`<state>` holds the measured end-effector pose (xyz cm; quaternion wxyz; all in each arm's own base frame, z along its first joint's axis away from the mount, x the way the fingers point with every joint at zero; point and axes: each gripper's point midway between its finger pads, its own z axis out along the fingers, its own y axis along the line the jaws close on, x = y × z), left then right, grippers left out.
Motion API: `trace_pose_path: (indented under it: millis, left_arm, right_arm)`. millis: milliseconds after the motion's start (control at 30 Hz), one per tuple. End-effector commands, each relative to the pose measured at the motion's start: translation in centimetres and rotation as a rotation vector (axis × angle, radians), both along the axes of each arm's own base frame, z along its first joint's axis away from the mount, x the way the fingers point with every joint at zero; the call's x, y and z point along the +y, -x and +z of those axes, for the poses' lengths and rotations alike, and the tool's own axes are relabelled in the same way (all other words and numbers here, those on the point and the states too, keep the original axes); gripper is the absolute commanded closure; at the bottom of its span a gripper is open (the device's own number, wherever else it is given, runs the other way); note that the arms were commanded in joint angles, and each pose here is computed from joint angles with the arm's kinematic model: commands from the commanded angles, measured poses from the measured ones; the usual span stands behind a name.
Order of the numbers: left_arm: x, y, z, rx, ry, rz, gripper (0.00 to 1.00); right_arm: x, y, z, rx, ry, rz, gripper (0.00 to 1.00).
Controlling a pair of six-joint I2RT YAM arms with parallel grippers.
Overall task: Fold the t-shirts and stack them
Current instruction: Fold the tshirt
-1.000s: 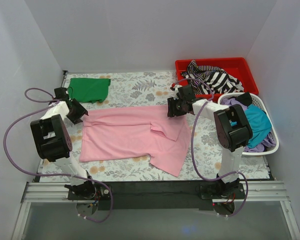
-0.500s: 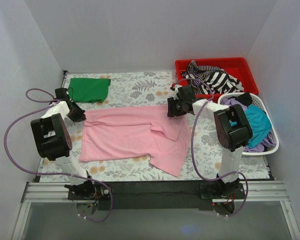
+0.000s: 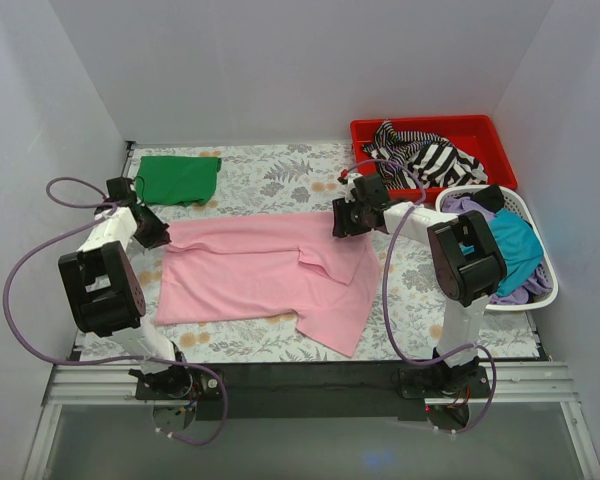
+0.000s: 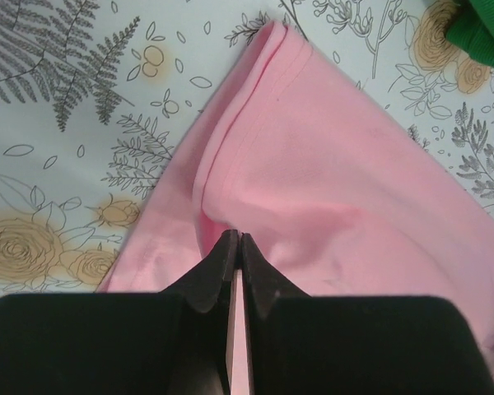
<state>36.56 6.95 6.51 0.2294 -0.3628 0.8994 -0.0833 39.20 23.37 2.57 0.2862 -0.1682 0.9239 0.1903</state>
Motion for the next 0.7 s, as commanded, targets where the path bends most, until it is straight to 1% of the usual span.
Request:
trace_pose_path:
  millis: [0, 133, 233, 267, 333, 400, 433, 600, 667]
  left_arm:
    - [0.5, 1.6, 0.9, 0.015, -0.049, 0.001, 1.0]
    - [0.8, 3.2, -0.5, 0.069, -0.073, 0.01, 1.0]
    - [1.9, 4.7, -1.7, 0.135, -0.137, 0.042, 1.0]
    - [3.0, 5.2, -2.0, 0.162, -0.194, 0.073, 1.0]
    - [3.7, 5.5, -2.9, 0.201, -0.221, 0.089, 1.0]
    - [4.5, 4.8, -2.8, 0.21, -0.245, 0.11, 1.0]
    - [4.7, 4.7, -3.4, 0.237, -0.24, 0.121, 1.0]
    - [5.7, 2.8, -3.0, 0.226, -0.263, 0.136, 1.0]
    - [5.9, 2.2, -3.2, 0.216, -0.256, 0.143, 0.96]
  right_arm:
    - [-2.6, 8.9, -6.4, 0.341, 0.137, 0.025, 0.44]
    - [-3.2, 9.0, -6.4, 0.333, 0.161, 0.013, 0.44]
    - [-4.6, 8.6, -6.5, 0.313, 0.225, -0.037, 0.44]
    - [-4.9, 8.5, -6.4, 0.311, 0.236, -0.055, 0.44]
    - [-5.4, 8.2, -6.3, 0.298, 0.257, -0.081, 0.44]
    - [-5.5, 7.9, -6.2, 0.299, 0.251, -0.097, 0.44]
    - [-6.2, 7.5, -6.2, 0.287, 0.28, -0.119, 0.44]
    - [-7.5, 6.5, -5.9, 0.275, 0.292, -0.17, 0.44]
    - [-7.6, 6.1, -5.5, 0.263, 0.292, -0.172, 0.44]
